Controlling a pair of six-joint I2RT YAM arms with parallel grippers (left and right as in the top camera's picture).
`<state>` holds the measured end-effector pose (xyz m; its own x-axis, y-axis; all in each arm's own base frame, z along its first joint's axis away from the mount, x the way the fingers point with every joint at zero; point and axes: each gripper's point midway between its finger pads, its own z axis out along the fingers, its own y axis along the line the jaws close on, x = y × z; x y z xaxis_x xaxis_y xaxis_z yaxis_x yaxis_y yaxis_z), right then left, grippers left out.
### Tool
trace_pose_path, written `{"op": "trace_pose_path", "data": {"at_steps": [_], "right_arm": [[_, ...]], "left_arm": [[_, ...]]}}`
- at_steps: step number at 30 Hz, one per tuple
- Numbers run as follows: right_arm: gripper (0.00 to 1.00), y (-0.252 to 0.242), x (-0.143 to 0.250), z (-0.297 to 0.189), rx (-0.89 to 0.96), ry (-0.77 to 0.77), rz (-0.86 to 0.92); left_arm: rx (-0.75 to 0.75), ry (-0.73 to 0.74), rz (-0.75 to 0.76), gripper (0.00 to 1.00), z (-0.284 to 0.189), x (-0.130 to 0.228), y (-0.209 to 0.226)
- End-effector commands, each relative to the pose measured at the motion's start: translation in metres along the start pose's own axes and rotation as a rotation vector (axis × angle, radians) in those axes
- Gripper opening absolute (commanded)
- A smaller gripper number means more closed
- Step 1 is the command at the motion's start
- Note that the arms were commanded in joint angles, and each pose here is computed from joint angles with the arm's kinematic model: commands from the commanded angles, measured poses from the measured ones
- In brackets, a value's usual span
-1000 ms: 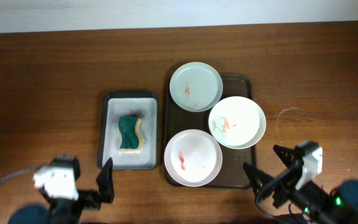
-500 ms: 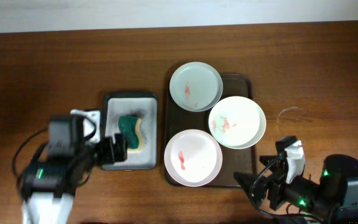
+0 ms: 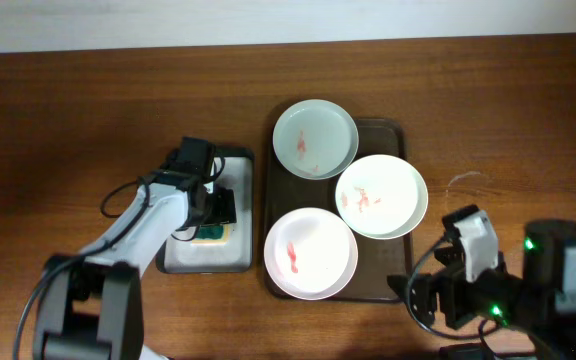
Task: Clean dirty plates on tray and stack at the side
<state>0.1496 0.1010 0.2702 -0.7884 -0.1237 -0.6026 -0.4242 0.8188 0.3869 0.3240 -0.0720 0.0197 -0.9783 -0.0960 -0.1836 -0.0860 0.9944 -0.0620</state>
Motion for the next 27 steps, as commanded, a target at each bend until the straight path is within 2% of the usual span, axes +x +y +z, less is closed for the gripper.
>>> {"op": "trace_pose_path", "data": {"at_steps": [1,2,4,7,9,10,12,15,17,18,19,23,25,26,27], "right_arm": [[0.99,-0.014,0.012,0.019,0.004,0.111,0.063],[0.99,-0.018,0.016,0.026,0.001,0.142,0.082],[0.99,-0.024,0.022,0.036,-0.002,0.183,0.108],[0.98,-0.047,0.032,0.060,0.052,0.252,0.206],[0.68,-0.066,0.038,0.080,0.093,0.278,0.259],[0.63,-0.073,0.042,0.091,0.094,0.298,0.283],[0.58,-0.083,0.052,0.114,0.087,0.344,0.301],[0.56,-0.084,0.069,0.161,0.064,0.431,0.285],[0.52,-0.091,0.073,0.187,0.140,0.468,0.295],[0.44,-0.104,0.076,0.199,0.230,0.474,0.299],[0.39,-0.115,0.079,0.210,0.305,0.481,0.316],[0.32,-0.121,0.085,0.256,0.259,0.495,0.329],[0.12,-0.123,0.084,0.262,0.255,0.485,0.343],[0.05,-0.127,0.082,0.263,0.284,0.470,0.364],[0.04,-0.133,0.080,0.262,0.329,0.452,0.395]], "left_arm": [[-0.030,0.007,-0.037,0.59,0.019,-0.004,0.003],[-0.029,0.006,-0.037,0.45,0.023,-0.005,0.003],[-0.015,0.002,-0.037,0.00,0.023,-0.006,0.000],[0.054,-0.011,-0.032,0.00,0.008,-0.010,-0.012],[0.075,-0.056,-0.031,0.00,-0.014,-0.016,-0.015],[0.083,-0.079,-0.030,0.00,-0.028,-0.017,-0.016],[0.095,-0.114,-0.023,0.00,-0.051,-0.016,-0.015],[0.104,-0.141,0.018,0.00,-0.080,-0.007,-0.013],[0.112,-0.150,0.021,0.00,-0.092,-0.001,-0.013],[0.121,-0.154,0.022,0.00,-0.097,0.001,-0.013],[0.139,-0.157,0.024,0.00,-0.103,0.004,-0.015],[0.300,-0.175,0.052,0.00,-0.133,0.016,-0.038],[0.361,-0.157,0.061,0.00,-0.137,0.021,-0.048],[0.386,-0.146,0.066,0.00,-0.138,0.023,-0.053],[0.401,-0.140,0.078,0.00,-0.139,0.025,-0.058]]}}
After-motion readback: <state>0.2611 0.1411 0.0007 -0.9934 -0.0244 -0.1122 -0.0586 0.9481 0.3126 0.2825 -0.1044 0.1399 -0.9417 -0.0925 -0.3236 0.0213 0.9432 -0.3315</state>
